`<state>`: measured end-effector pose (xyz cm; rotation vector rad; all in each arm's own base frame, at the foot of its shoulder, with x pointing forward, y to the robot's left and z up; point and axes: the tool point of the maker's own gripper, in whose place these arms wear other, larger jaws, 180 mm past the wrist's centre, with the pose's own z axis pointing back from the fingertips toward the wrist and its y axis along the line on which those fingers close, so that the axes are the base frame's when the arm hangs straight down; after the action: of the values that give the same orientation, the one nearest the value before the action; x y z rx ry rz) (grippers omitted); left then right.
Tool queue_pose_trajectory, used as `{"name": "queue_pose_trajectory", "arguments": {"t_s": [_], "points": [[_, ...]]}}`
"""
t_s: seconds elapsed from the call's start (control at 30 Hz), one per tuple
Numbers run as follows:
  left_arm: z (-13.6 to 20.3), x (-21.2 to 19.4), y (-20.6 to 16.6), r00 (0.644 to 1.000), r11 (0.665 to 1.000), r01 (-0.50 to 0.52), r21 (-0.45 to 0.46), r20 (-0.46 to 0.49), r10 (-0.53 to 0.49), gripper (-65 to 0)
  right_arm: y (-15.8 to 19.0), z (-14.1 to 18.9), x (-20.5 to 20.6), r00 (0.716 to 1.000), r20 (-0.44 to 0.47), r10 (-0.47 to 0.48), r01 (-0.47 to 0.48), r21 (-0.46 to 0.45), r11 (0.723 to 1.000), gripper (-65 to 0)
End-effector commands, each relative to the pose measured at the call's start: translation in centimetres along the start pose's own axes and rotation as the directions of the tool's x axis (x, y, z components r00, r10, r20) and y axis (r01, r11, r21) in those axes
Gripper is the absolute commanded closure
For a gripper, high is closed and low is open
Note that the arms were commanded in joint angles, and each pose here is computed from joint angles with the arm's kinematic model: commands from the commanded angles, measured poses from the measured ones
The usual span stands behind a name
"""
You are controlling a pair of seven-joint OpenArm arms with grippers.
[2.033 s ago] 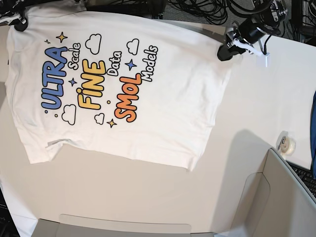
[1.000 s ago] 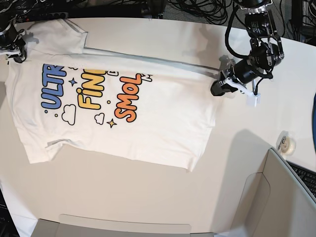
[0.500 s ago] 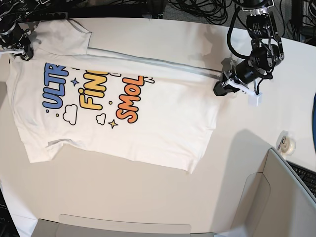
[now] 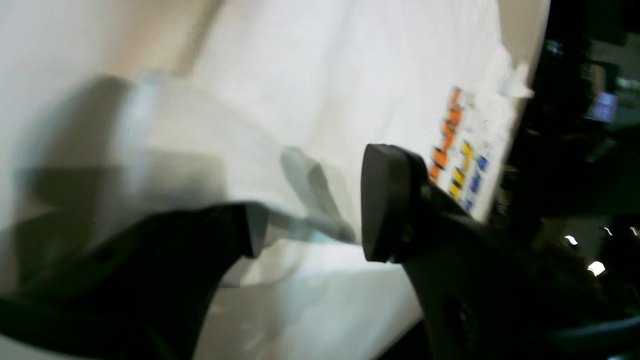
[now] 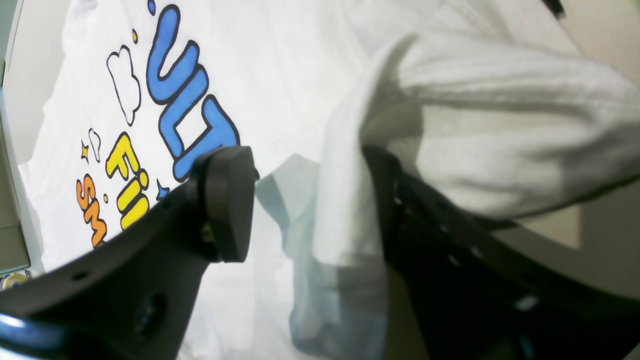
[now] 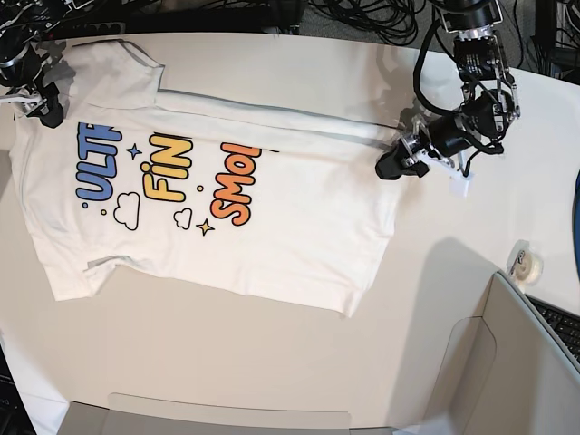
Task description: Layout the t-shirt on the table in an organized manner, then fold the t-shirt properly
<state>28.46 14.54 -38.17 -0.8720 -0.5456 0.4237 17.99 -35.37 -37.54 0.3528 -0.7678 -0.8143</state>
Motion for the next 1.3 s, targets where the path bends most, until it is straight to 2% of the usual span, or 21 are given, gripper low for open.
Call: {"name": "queue_pose_trajectory", "arguments": {"t_s": [0.0,0.2,0.33,0.57,0.63,0.77,0.9,1.17,1.27], "points": [[0.4,1.0,-1.2,1.0,0.999,0.007,-0.051,0.027,-0.006,-28.3,-0.6,0.4,0.4,1.0,-0.007,0.025,-0.026,-0.04,0.999,-34.2],[1.3,1.5,-3.2,0.999,0.985,-0.028,-0.17,0.016,0.031,-28.4,1.3,0.6,1.3,0.999,0.045,-0.005,0.001,0.078,0.997,-34.3],[2.4,2.7,-3.6,0.996,0.975,-0.052,-0.214,0.062,0.067,-28.4,2.0,0.8,1.5,0.998,0.061,-0.016,0.008,0.119,0.993,-34.3],[4.4,3.1,-2.0,0.991,0.978,-0.081,-0.191,0.09,0.1,-28.4,2.7,1.8,1.1,0.997,0.07,-0.041,0.026,0.199,0.98,-34.4],[5.1,3.1,-1.4,0.988,0.981,-0.085,-0.175,0.11,0.105,-28.4,3.5,2.4,1.9,0.995,0.097,-0.035,0.011,0.235,0.972,-34.5],[6.7,3.7,-2.1,0.986,0.988,-0.027,-0.154,0.159,0.052,-28.4,5.2,3.5,3.3,0.989,0.15,-0.004,-0.039,0.283,0.958,-34.5],[7.2,3.1,-2.1,0.987,0.99,-0.012,-0.141,0.159,0.035,-28.4,5.3,4.2,2.8,0.989,0.146,0.027,-0.066,0.269,0.961,-34.5],[7.4,0.7,-0.7,0.99,0.992,-0.058,-0.109,0.12,0.071,-28.4,2.5,5.4,-1.5,0.999,0.053,-0.001,-0.01,0.203,0.979,-34.2],[7.5,0.4,-0.4,0.99,0.993,-0.065,-0.103,0.114,0.077,-28.4,2.0,6.4,-2.3,0.999,0.036,-0.013,0.005,0.209,0.978,-34.2]]}}
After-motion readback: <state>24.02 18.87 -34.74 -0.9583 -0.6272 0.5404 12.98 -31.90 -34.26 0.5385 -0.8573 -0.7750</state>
